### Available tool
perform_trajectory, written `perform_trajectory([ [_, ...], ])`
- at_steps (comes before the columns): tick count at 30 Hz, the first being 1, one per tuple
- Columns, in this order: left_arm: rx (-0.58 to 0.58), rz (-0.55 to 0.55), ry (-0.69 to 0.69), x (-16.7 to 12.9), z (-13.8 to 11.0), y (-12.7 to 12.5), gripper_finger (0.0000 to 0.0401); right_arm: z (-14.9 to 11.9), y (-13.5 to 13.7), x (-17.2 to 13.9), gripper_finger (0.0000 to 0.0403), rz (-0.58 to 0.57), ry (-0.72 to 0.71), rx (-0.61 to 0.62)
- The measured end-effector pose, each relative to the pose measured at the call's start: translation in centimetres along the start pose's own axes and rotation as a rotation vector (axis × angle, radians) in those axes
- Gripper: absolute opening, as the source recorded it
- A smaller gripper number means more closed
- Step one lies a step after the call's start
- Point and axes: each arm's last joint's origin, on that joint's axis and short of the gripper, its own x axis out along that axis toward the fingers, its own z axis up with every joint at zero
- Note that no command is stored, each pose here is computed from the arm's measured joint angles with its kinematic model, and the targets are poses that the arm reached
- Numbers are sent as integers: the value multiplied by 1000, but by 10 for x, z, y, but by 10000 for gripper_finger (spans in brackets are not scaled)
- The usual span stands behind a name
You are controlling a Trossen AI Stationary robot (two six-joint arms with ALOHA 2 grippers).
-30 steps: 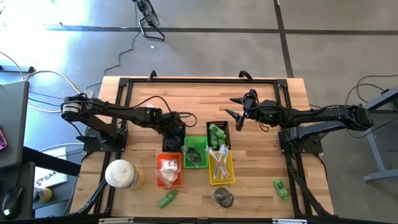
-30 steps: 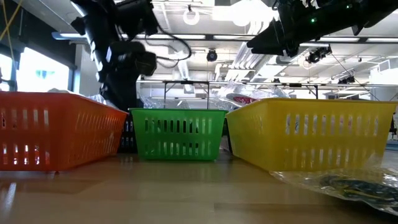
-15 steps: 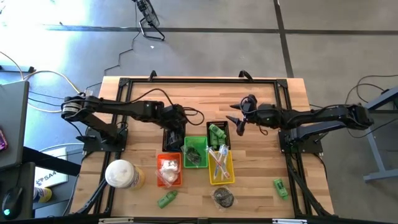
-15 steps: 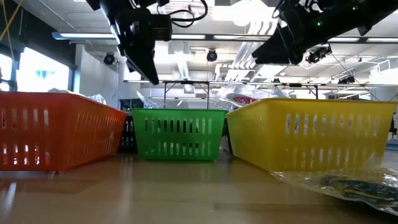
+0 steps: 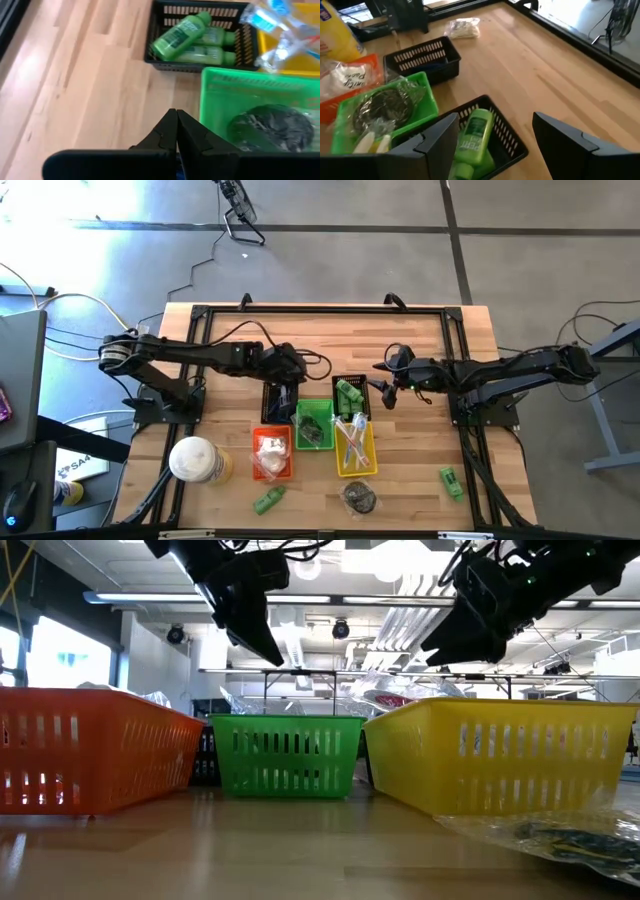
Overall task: Pick & Place Travel size toiletries
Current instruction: Put the white vanity pack into the orange bin
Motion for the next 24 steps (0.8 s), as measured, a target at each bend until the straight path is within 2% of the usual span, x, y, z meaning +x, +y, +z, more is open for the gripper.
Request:
perform_trajectory([
  [6,-30,9,-54,8,-3,11,0,10,9,-6,235,21,21,-19],
  [13,-46,-98,-217,12,-25,21,0,23,15,-13,175,23,66,-41],
  [18,-2,-150,-348,-7,-36,20,0,22,14,-13,128,21,83,-45],
  [22,12,-148,-397,-28,-45,20,0,22,14,-13,97,18,78,-45],
  [24,-9,-120,-380,-39,-50,21,0,23,14,-13,85,20,69,-43],
])
